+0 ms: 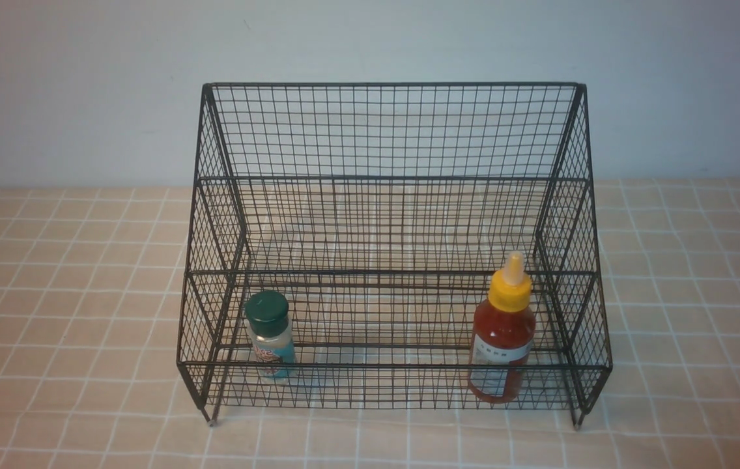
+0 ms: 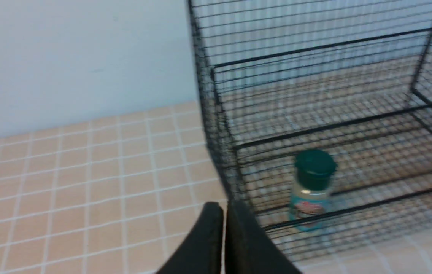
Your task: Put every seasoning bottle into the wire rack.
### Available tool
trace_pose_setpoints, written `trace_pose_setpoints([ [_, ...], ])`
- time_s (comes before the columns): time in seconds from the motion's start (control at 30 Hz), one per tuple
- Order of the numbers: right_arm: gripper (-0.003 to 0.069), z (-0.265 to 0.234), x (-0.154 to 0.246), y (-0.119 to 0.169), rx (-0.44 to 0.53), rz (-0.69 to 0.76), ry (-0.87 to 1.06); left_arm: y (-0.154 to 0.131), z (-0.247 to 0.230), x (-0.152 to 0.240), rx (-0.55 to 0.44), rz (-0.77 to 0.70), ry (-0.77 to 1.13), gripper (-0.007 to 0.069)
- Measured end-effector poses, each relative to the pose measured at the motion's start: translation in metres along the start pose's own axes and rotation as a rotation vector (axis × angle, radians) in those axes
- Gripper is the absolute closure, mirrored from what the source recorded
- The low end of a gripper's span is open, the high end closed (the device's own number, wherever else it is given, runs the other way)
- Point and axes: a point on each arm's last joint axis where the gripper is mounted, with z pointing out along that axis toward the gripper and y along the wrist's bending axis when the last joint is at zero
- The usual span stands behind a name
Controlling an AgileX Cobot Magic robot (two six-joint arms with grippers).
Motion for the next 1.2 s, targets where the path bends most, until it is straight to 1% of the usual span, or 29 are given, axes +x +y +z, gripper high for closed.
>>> trace_pose_setpoints([
  [0.03, 0.0672, 0.0, 0.0, 0.0, 0.0, 0.0, 0.0, 0.0, 0.0, 0.003, -0.006, 0.0, -0.004, 0.0632],
  [0.07, 0.0672, 0.0, 0.0, 0.0, 0.0, 0.0, 0.0, 0.002, 0.002, 0.03, -0.053, 0.003, -0.02, 0.0632],
  [0.13, 0.0672, 0.0, 0.0, 0.0, 0.0, 0.0, 0.0, 0.003, 0.003, 0.042, -0.075, 0.0, -0.021, 0.0632],
  [0.17, 0.0672, 0.0, 0.0, 0.0, 0.0, 0.0, 0.0, 0.003, 0.006, 0.065, -0.1, -0.002, -0.015, 0.0632],
  [0.2, 0.0673, 0.0, 0.0, 0.0, 0.0, 0.0, 0.0, 0.003, 0.009, 0.08, -0.116, -0.004, -0.008, 0.0632],
  [0.3, 0.0672, 0.0, 0.0, 0.0, 0.0, 0.0, -0.001, 0.003, 0.017, 0.11, -0.131, -0.011, 0.048, 0.0632],
  [0.33, 0.0672, 0.0, 0.0, 0.0, 0.0, 0.0, -0.001, 0.003, 0.018, 0.111, -0.131, -0.011, 0.052, 0.0632],
  [0.37, 0.0672, 0.0, 0.0, 0.0, 0.0, 0.0, -0.001, 0.003, 0.021, 0.121, -0.132, -0.013, 0.079, 0.0632],
  [0.57, 0.0672, 0.0, 0.0, 0.0, 0.0, 0.0, -0.001, 0.003, 0.022, 0.12, -0.131, -0.007, 0.047, 0.0632],
  [1.2, 0.0672, 0.0, 0.0, 0.0, 0.0, 0.0, -0.001, 0.003, 0.022, 0.12, -0.131, -0.006, 0.044, 0.0632],
])
